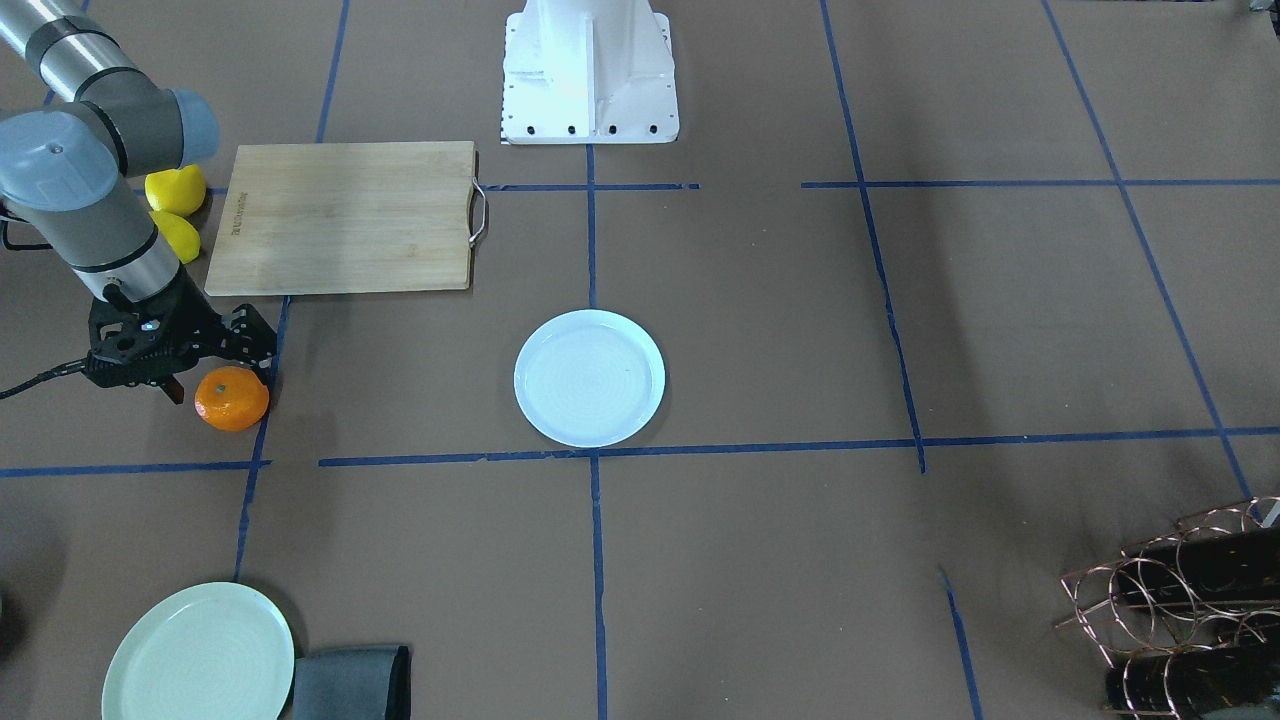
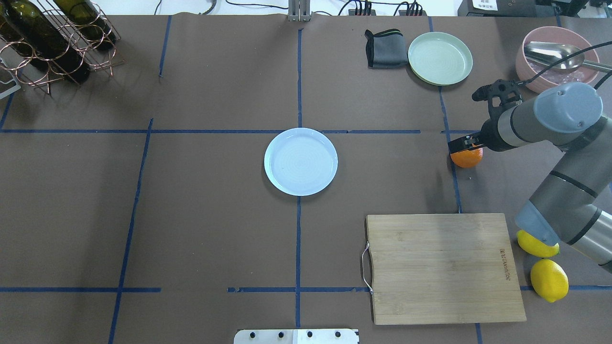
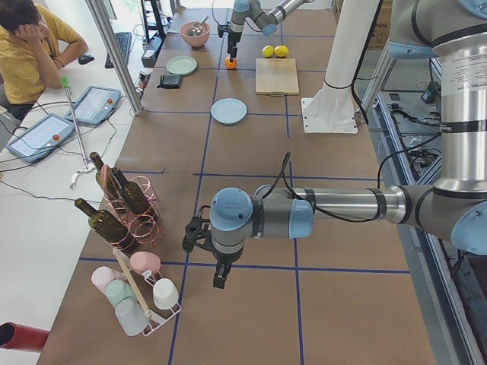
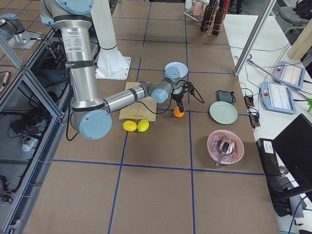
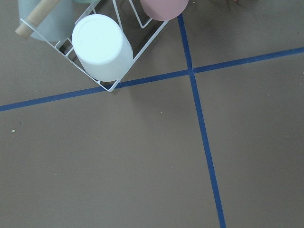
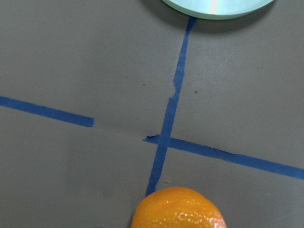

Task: Pick orange to plate
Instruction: 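Reach the right gripper down to the orange and grasp it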

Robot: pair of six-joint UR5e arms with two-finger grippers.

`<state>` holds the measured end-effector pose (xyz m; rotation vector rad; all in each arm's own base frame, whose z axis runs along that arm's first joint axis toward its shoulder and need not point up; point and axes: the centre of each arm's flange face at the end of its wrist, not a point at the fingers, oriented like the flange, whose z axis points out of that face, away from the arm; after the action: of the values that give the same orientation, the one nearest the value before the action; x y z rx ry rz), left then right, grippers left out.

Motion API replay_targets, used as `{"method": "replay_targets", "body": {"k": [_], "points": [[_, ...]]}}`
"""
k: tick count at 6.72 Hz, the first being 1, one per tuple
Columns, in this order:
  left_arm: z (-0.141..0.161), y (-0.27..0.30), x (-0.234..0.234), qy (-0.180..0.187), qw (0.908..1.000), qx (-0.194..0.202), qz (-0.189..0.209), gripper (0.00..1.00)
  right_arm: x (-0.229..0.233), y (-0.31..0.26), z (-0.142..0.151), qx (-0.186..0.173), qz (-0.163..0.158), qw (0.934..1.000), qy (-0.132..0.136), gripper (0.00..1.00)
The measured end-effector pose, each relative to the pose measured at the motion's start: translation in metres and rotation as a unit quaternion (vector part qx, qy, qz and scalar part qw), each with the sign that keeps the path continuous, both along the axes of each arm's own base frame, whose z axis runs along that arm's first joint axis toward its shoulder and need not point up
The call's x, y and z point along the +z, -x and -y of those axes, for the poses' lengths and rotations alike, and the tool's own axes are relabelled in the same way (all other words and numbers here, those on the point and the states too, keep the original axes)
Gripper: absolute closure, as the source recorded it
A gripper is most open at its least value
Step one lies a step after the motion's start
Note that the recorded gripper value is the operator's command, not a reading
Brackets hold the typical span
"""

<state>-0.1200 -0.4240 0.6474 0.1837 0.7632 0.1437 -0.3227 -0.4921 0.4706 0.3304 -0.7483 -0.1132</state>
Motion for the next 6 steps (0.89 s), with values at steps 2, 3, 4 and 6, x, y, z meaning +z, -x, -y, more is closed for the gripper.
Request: {"method": "replay_targets", "body": {"k": [2, 3, 4, 6], "points": [[0.001, 0.0, -0.001, -0.006, 1.0, 0.0, 0.0, 0.0, 0.013, 0.007, 0.0, 0.001, -0.015, 0.9999, 0.002, 0.0], [0.001, 0.0, -0.001, -0.007, 1.0, 0.0, 0.0, 0.0, 0.018, 0.013, -0.002, 0.002, -0.023, 0.9997, 0.002, 0.0], [0.001, 0.0, -0.001, -0.007, 1.0, 0.0, 0.0, 0.0, 0.022, 0.02, -0.005, 0.001, -0.03, 0.9995, -0.001, 0.0], [0.0, 0.0, 0.0, -0.007, 1.0, 0.0, -0.001, 0.0, 0.026, 0.031, -0.01, 0.001, -0.042, 0.9991, -0.008, 0.72]]}}
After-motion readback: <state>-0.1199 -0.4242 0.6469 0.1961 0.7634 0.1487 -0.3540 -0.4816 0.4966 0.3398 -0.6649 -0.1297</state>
